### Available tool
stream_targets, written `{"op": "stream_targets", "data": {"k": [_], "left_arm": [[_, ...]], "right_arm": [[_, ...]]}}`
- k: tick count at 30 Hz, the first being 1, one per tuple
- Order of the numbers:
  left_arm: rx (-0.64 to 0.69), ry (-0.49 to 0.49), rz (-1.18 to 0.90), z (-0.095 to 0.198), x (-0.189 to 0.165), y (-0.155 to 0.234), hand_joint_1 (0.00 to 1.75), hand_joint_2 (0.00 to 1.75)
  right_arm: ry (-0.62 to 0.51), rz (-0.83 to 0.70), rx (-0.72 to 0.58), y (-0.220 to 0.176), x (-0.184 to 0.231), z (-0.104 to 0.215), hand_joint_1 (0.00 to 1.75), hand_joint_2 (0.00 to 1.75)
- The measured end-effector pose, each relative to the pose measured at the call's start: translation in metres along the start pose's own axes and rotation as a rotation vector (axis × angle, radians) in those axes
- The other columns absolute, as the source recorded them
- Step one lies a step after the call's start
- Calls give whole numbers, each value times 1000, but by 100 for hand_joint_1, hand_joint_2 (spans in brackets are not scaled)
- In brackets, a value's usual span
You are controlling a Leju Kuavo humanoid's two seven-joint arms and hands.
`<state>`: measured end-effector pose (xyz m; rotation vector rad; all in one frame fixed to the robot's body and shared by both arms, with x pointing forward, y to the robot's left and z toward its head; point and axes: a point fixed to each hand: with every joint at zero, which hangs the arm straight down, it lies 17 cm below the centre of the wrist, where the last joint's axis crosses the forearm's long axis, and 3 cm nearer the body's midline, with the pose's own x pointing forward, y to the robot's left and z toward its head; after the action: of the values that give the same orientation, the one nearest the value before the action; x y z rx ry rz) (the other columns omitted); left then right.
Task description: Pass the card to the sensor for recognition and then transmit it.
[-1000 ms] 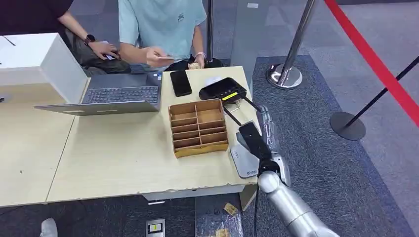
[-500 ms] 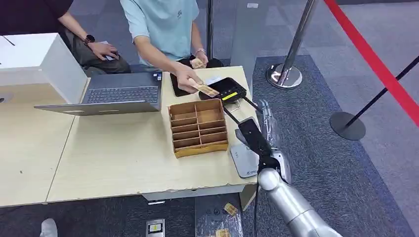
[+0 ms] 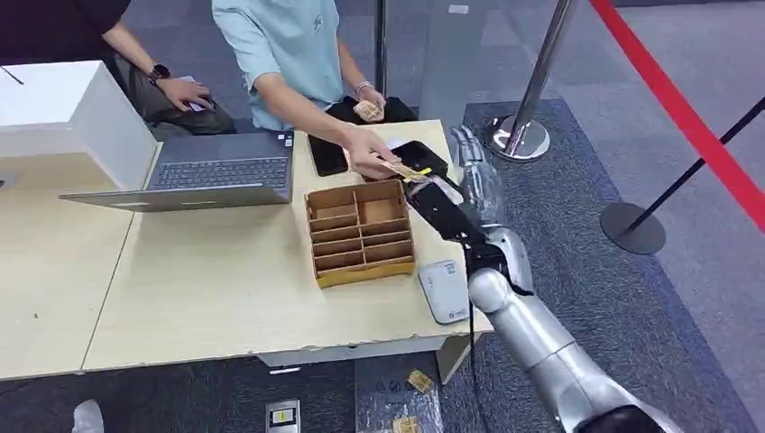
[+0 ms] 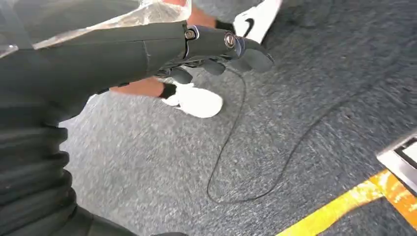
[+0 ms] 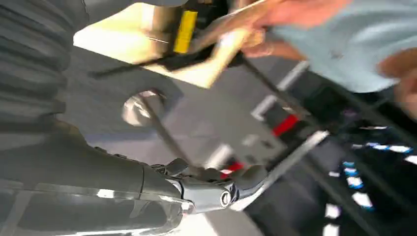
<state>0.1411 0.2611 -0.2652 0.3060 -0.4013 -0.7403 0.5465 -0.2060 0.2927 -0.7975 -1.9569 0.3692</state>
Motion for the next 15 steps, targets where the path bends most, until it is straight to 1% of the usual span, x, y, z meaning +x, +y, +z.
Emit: {"op": "stream_targets", "data": {"k": [2,5,10,15], "left_arm": [[0,-2,-4,-1,4,3,0,175],[-3,-3,-10,-1,3,1,0,175],[-4,-2,-14,0,3,0,0,175],[-5,-1,-14,0,3,0,0,175]], "right_arm": [[-53,-1,6,8,29,-15,0,175],[-94,-12,25,22,55,-22,0,175],[-110,-4,62,38,63,-21,0,175],[-113,-1,79,47,65,-19,0,175]]}}
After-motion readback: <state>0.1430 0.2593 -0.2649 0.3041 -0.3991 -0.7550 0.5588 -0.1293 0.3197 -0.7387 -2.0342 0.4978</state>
